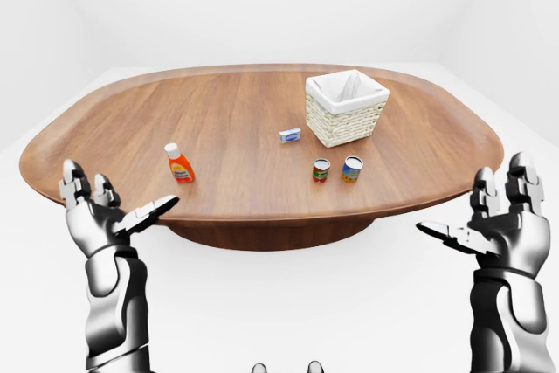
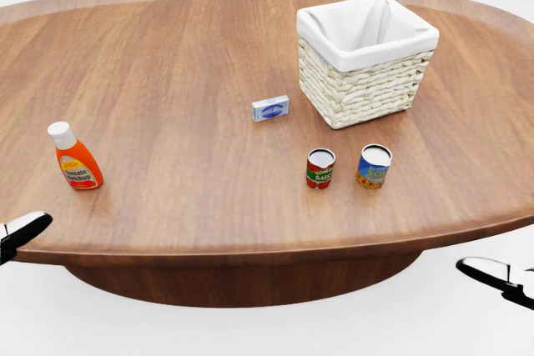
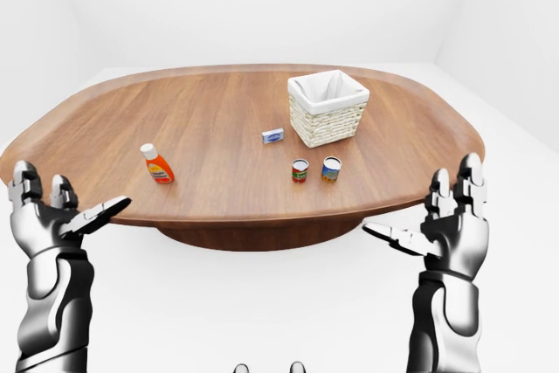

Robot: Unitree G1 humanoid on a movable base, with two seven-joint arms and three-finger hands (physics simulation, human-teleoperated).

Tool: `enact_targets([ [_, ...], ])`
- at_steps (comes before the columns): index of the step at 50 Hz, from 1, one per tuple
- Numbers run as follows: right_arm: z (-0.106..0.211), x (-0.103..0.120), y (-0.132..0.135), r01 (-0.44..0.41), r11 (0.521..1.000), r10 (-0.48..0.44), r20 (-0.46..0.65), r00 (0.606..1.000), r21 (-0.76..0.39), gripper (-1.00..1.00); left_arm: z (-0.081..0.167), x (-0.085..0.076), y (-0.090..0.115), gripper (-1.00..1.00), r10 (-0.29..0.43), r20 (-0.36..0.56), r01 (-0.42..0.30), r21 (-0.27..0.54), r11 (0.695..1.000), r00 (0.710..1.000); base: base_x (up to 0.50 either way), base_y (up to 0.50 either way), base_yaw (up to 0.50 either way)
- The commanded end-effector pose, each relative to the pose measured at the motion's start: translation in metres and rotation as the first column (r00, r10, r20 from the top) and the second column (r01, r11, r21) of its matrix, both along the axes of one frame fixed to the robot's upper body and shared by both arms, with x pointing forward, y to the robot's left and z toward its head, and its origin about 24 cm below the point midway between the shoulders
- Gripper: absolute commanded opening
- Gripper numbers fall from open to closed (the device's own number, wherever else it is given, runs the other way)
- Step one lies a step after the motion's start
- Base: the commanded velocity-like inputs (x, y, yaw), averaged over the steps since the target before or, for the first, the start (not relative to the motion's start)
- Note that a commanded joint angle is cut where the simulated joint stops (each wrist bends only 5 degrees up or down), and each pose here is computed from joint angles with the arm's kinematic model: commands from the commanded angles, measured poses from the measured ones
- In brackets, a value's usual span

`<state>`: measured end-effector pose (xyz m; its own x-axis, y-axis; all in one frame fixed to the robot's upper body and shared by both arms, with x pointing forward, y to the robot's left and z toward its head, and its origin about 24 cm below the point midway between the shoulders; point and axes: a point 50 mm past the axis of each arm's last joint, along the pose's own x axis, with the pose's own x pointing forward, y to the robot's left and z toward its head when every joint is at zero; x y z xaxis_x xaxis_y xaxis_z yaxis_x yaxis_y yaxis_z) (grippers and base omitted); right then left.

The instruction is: Pick up the tomato sauce, and put it in the basket.

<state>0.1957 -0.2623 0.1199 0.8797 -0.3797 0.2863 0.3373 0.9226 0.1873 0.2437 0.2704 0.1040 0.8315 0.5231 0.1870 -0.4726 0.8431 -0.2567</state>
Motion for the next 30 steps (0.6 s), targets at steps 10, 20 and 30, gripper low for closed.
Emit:
enact_targets([
  [10, 0.0096, -0.0124, -0.0093, 0.014, 0.998, -0.019, 0.083, 0.996, 0.057, 1.00, 0.0095, -0.0092, 0.0123, 1.00, 0.097, 0.074, -0.095, -0.035, 0.995, 0.993, 0.00, 0.00, 0.00],
  [20, 0.0091, -0.0115, -0.0079, 0.000, 0.998, -0.006, 0.085, 0.996, 0.062, 1.00, 0.0112, -0.0114, 0.0117, 1.00, 0.100, 0.091, -0.098, -0.029, 0.995, 0.991, 0.00, -0.02, 0.00],
  [30, 0.0082, -0.0112, -0.0066, -0.012, 0.998, 0.007, 0.082, 0.997, 0.058, 1.00, 0.0112, -0.0123, 0.0109, 1.00, 0.099, 0.092, -0.097, -0.026, 0.995, 0.991, 0.00, -0.19, 0.00],
])
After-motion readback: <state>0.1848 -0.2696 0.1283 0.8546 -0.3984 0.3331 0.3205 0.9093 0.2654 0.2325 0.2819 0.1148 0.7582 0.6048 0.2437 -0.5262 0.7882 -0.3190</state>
